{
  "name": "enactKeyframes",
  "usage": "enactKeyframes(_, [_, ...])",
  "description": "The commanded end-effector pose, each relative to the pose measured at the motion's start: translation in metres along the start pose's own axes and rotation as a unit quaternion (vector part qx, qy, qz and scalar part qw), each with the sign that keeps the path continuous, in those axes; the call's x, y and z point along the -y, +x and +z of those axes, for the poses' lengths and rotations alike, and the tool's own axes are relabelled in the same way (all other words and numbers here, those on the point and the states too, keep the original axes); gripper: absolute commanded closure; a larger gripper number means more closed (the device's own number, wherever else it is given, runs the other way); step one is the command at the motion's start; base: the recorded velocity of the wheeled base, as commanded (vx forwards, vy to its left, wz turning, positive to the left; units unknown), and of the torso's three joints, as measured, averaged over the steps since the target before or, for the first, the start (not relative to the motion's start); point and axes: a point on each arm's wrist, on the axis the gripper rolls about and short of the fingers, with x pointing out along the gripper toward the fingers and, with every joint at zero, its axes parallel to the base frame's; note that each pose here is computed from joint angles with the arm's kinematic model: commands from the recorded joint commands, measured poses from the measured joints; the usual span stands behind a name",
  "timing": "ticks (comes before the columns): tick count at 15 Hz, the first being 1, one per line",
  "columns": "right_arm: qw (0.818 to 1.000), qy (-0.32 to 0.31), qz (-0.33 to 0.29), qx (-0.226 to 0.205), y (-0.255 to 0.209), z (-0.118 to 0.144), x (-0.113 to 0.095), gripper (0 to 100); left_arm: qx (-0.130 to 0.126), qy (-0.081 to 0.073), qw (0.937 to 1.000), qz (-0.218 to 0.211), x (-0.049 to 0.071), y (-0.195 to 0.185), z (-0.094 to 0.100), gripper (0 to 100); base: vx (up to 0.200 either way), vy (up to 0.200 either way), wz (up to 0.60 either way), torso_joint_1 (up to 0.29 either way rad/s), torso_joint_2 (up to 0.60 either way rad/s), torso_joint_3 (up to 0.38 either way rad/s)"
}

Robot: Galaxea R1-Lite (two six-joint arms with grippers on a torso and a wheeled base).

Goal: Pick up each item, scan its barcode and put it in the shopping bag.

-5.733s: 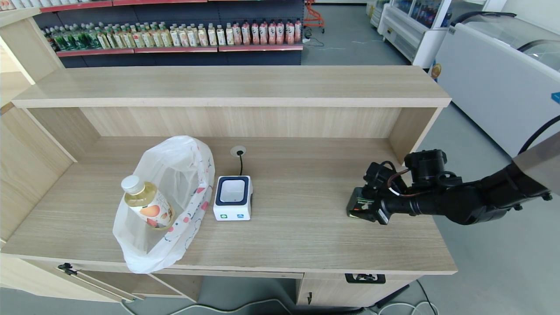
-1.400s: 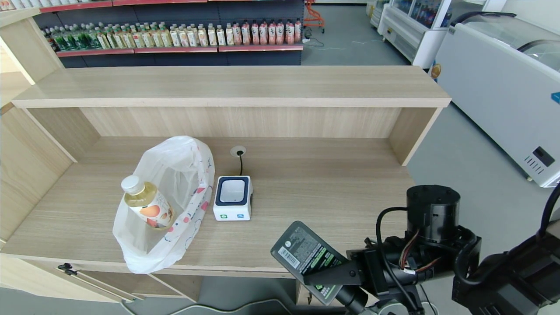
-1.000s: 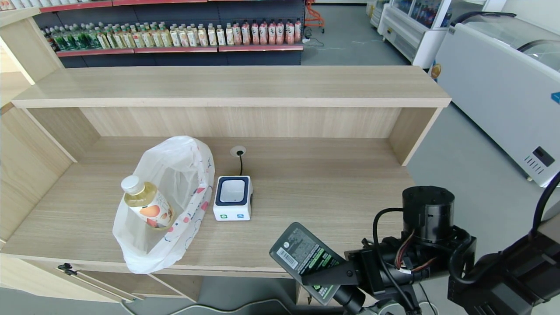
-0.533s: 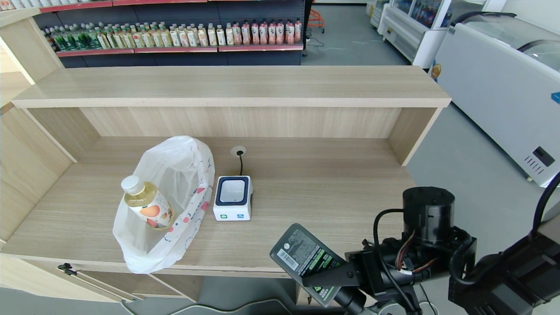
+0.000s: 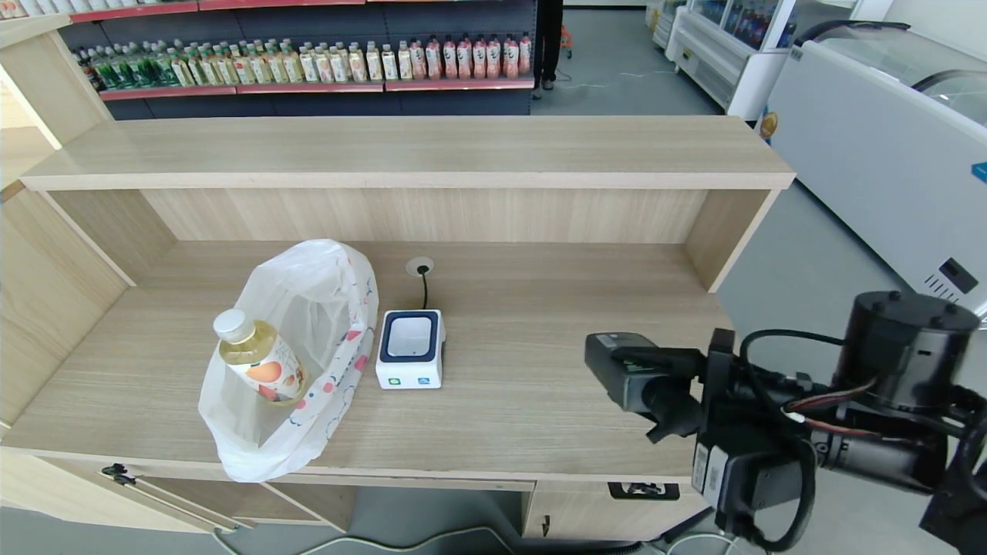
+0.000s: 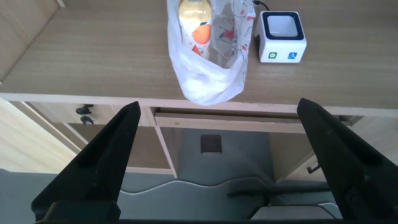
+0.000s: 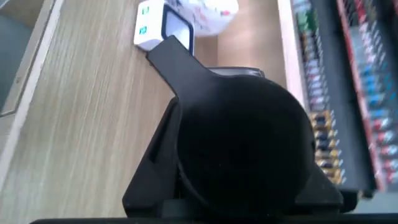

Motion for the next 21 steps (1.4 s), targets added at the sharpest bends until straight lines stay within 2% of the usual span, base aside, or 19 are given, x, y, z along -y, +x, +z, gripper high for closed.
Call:
enactKeyframes(1, [0.977,0.165,-0.094,-0.099,-0.053,0.004,0.039,100,0.0,0.0,1.0,0.0,0.0,0.0,0.0,0,0.0,0.0,0.0,0.0,0.0,0.0])
enactKeyframes(2, [0.936,0.283,-0.147,-0.151,-0.06,-0.002,0.044,100,0.0,0.0,1.0,0.0,0.0,0.0,0.0,0,0.0,0.0,0.0,0.0,0.0,0.0])
enactKeyframes(3, [0.89,0.35,-0.198,-0.213,-0.067,-0.01,0.045,100,0.0,0.0,1.0,0.0,0.0,0.0,0.0,0,0.0,0.0,0.0,0.0,0.0,0.0])
enactKeyframes(4, [0.81,0.452,-0.241,-0.286,-0.065,-0.021,0.037,100,0.0,0.0,1.0,-0.001,0.0,0.0,0.0,0,0.0,0.0,0.0,0.0,0.0,0.0])
enactKeyframes(5, [0.661,0.648,-0.262,-0.274,-0.061,-0.03,0.034,100,0.0,0.0,1.0,0.0,0.0,0.0,0.0,0,0.0,0.0,0.0,0.0,0.0,0.0])
enactKeyframes(6, [0.593,0.718,-0.266,-0.249,-0.061,-0.027,0.042,100,0.0,0.0,1.0,0.0,0.0,0.0,0.0,0,0.0,0.0,0.0,0.0,0.0,0.0])
enactKeyframes(7, [0.552,0.763,-0.255,-0.217,-0.064,-0.022,0.051,100,0.0,0.0,1.0,-0.001,0.0,0.0,0.0,0,0.0,0.0,0.0,0.0,0.0,0.0])
enactKeyframes(8, [0.524,0.801,-0.228,-0.18,-0.074,-0.011,0.058,100,0.0,0.0,1.0,-0.001,0.0,0.0,0.0,0,0.0,0.0,0.0,0.0,0.0,0.0])
enactKeyframes(10, [0.524,0.806,-0.214,-0.171,-0.079,-0.005,0.055,100,0.0,0.0,1.0,0.0,0.0,0.0,0.0,0,0.0,0.0,0.0,0.0,0.0,0.0])
enactKeyframes(13, [0.529,0.804,-0.221,-0.157,-0.078,-0.005,0.064,100,0.0,0.001,1.0,0.0,0.0,0.0,0.0,0,0.0,0.0,0.0,0.0,0.0,0.0])
enactKeyframes(16, [0.534,0.804,-0.217,-0.143,-0.087,0.003,0.065,100,0.0,0.0,1.0,-0.001,0.0,0.0,0.0,0,0.0,0.0,0.0,0.0,0.0,0.0])
enactKeyframes(21, [0.533,0.804,-0.217,-0.147,-0.087,0.002,0.064,100,0.0,0.001,1.0,-0.001,0.0,0.0,0.0,0,0.0,0.0,0.0,0.0,0.0,0.0])
